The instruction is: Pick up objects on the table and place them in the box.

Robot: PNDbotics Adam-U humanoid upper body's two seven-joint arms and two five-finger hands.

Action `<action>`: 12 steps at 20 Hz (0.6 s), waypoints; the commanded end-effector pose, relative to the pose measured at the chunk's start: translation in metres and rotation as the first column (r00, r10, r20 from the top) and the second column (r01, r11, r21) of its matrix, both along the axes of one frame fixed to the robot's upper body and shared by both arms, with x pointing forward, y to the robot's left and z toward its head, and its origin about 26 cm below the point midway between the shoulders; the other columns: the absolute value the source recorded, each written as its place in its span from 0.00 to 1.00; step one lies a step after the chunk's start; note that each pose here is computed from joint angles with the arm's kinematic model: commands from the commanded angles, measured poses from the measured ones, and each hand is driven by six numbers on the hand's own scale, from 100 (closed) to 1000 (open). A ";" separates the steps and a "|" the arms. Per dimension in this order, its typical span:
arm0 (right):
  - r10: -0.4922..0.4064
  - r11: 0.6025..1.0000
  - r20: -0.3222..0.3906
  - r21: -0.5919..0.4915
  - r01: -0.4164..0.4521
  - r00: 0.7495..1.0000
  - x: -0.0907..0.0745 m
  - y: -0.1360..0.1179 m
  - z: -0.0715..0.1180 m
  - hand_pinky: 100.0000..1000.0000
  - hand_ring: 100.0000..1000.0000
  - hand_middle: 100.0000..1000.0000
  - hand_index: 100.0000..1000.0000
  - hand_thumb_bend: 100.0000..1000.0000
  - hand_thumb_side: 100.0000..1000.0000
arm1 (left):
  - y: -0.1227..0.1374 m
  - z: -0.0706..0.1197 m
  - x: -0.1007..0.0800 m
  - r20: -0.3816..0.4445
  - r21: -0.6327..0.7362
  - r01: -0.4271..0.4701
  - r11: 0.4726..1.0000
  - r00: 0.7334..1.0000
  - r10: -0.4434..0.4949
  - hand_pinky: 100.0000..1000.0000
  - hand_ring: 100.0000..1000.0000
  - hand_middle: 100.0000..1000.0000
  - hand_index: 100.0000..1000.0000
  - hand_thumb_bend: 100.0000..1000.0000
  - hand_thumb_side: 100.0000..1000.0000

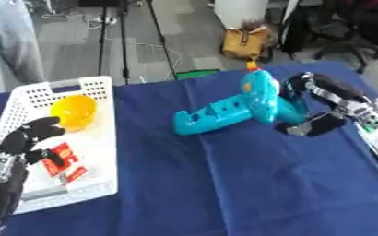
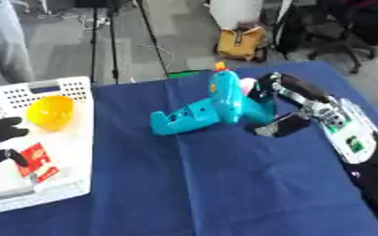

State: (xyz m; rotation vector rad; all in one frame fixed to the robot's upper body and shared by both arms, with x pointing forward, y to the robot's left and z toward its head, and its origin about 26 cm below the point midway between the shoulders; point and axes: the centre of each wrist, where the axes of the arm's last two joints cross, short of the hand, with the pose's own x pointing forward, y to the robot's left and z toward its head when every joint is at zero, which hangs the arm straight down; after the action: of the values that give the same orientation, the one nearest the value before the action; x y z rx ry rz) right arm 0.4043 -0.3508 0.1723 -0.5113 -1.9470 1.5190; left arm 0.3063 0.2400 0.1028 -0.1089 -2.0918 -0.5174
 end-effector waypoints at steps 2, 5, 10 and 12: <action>0.025 1.000 0.034 -0.015 -0.024 0.999 0.011 0.009 0.023 0.27 0.39 0.34 0.44 0.32 0.18 | -0.001 0.010 0.001 0.030 0.012 0.018 1.000 0.999 -0.019 0.41 0.78 0.80 0.72 0.21 1.00; 0.022 1.000 0.065 0.020 -0.023 0.998 0.023 0.020 0.035 0.26 0.39 0.34 0.44 0.32 0.17 | -0.003 0.011 0.002 0.034 0.011 0.028 1.000 0.999 -0.028 0.41 0.78 0.80 0.72 0.21 1.00; -0.004 0.991 0.118 0.130 -0.011 0.993 0.037 0.037 0.051 0.25 0.38 0.33 0.43 0.33 0.17 | -0.007 0.012 0.003 0.036 0.008 0.045 0.999 0.998 -0.045 0.41 0.78 0.80 0.72 0.21 0.99; -0.013 0.986 0.132 0.168 -0.009 0.991 0.043 0.046 0.056 0.25 0.38 0.33 0.43 0.33 0.17 | -0.009 0.013 0.003 0.038 0.007 0.055 0.998 0.998 -0.055 0.41 0.78 0.80 0.72 0.21 0.99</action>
State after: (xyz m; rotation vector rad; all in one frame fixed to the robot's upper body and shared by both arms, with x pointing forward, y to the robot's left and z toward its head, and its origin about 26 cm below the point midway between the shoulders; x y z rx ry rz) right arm 0.4449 -0.3047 0.2151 -0.5217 -2.1160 1.3713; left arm 0.3091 0.2324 0.1075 -0.1487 -2.1014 -0.5459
